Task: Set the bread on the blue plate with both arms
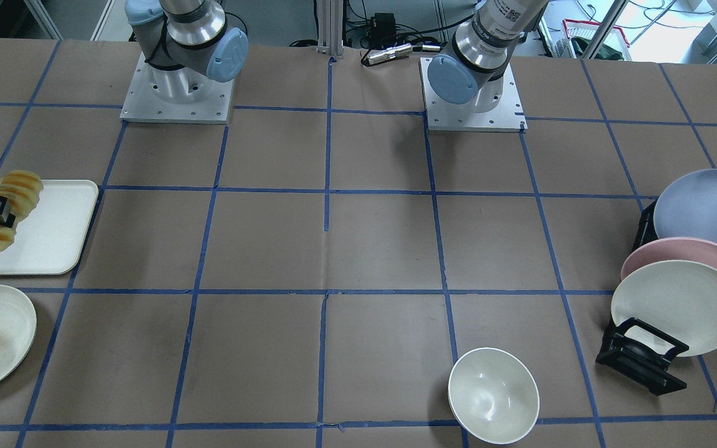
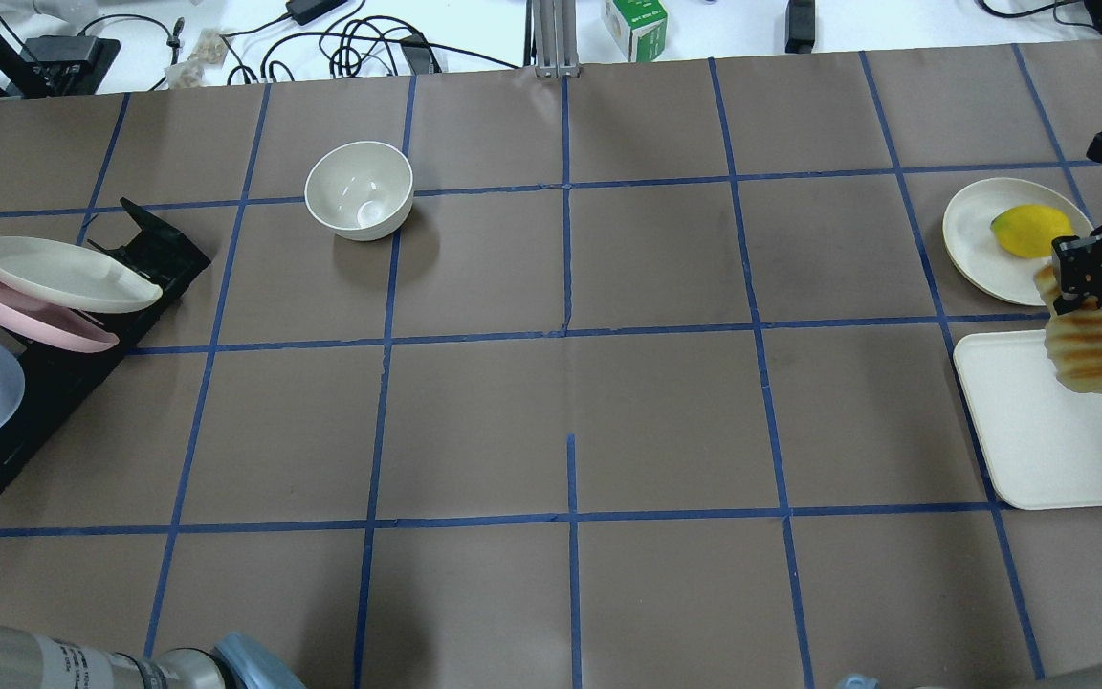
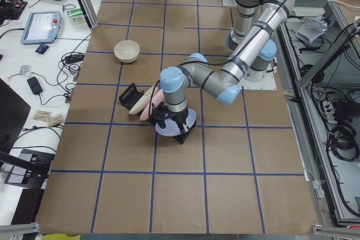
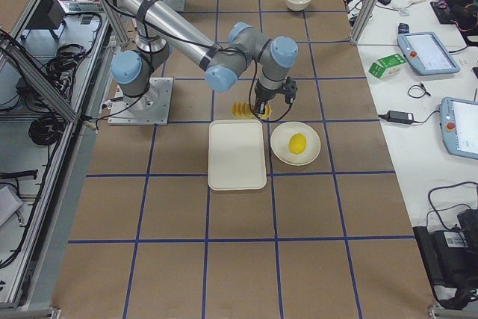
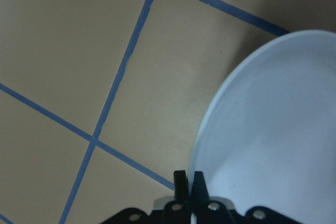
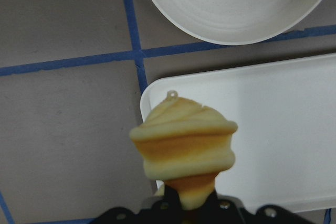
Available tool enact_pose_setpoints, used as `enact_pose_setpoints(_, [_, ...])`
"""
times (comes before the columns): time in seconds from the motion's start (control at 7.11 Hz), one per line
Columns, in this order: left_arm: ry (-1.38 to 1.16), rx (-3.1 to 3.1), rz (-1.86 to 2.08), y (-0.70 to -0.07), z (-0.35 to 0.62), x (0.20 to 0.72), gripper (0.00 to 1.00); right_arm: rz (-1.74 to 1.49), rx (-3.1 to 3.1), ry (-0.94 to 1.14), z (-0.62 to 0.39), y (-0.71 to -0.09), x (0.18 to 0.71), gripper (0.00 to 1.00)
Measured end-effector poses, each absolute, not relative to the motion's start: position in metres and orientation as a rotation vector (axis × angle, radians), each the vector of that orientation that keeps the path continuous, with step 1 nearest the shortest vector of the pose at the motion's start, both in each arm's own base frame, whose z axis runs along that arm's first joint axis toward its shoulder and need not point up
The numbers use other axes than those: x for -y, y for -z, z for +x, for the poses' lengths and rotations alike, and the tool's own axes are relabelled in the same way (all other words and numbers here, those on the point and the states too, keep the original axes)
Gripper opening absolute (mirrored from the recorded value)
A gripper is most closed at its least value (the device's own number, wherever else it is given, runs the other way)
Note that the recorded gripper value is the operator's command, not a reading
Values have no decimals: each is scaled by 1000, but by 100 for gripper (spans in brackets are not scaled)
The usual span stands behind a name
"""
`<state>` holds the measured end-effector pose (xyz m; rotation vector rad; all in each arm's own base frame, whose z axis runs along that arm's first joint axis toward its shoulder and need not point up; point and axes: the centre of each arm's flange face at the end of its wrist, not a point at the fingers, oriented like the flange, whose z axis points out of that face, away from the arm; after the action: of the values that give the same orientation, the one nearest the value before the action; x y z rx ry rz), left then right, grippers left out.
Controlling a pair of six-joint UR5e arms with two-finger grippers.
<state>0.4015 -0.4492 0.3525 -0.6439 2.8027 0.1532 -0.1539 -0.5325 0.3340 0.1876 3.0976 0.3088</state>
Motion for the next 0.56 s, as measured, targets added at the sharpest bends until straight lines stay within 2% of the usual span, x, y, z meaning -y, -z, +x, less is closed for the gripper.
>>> enact_pose_setpoints(0.56, [-378,-2958,-561,-421,325,420,0,272,-3103,-355,-90,-372,545,0])
